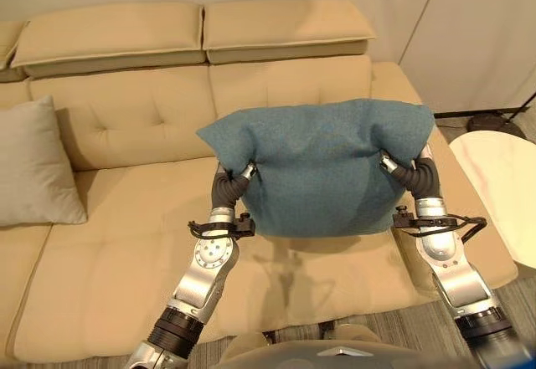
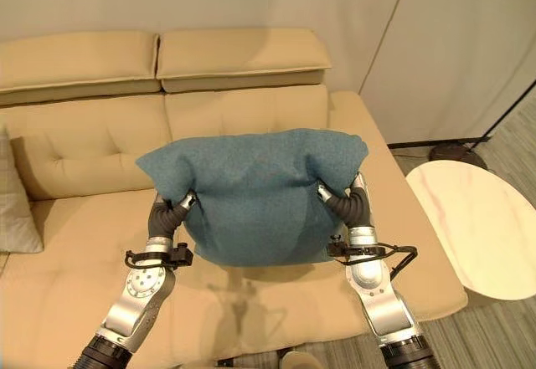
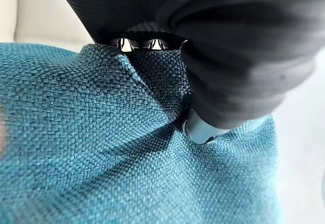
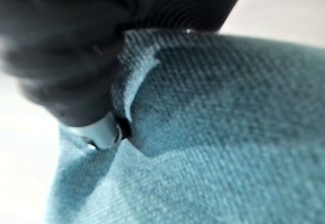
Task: Pick up all the scattered cushions and arrange them neatly on the sofa.
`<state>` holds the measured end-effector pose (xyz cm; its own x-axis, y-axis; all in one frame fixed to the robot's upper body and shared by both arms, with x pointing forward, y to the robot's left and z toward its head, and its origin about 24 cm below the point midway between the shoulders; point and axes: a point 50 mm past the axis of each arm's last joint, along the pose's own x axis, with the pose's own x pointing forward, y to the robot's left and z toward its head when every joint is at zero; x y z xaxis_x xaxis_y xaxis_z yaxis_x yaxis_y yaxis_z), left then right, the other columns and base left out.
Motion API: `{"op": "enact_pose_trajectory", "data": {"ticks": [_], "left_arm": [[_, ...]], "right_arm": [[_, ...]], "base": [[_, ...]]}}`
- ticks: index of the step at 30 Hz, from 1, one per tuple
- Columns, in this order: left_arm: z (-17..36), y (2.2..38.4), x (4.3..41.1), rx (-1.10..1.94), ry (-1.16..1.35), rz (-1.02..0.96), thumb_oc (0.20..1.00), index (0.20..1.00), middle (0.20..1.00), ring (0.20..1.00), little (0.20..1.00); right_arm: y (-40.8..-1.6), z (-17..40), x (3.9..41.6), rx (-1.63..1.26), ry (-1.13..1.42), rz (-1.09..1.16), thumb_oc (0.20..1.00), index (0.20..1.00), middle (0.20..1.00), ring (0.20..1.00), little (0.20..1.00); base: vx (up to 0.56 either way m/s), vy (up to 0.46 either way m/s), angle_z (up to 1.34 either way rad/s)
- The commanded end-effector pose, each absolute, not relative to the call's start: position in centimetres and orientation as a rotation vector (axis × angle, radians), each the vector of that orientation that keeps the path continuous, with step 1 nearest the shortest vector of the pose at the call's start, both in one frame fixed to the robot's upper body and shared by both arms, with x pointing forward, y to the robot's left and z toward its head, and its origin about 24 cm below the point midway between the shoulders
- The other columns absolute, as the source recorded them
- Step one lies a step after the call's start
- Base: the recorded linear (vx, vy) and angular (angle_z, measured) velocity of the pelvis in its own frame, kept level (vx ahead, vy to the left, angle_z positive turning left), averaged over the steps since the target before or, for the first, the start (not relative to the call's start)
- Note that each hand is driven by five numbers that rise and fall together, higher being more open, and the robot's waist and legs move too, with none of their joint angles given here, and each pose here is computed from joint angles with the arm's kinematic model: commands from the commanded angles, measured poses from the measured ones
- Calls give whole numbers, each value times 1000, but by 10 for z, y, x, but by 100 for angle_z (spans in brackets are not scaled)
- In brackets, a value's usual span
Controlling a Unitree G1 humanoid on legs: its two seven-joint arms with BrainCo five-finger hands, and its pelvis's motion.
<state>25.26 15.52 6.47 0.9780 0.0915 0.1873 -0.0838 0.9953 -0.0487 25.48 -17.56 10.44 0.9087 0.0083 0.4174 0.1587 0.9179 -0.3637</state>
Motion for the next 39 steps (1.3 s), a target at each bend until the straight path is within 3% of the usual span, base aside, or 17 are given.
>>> {"op": "enact_pose_trajectory", "data": {"ticks": [1, 13, 25, 39], "left_arm": [[127, 142, 260, -34, -521, 29, 200, 200, 200, 200, 200], [167, 117, 312, 17, -616, 58, 200, 200, 200, 200, 200], [265, 115, 376, 213, -768, 148, 200, 200, 200, 200, 200], [288, 120, 389, 296, -769, 182, 200, 200, 200, 200, 200]], "right_arm": [[-167, 154, 266, -318, -678, -99, 200, 200, 200, 200, 200], [-134, 185, 313, -269, -732, -86, 200, 200, 200, 200, 200], [-127, 282, 367, -453, -865, -171, 200, 200, 200, 200, 200], [-141, 312, 379, -555, -875, -246, 200, 200, 200, 200, 200]], "base": [[50, 21, 5], [-53, -16, 12], [-81, -22, 6], [-9, -15, 4]]}}
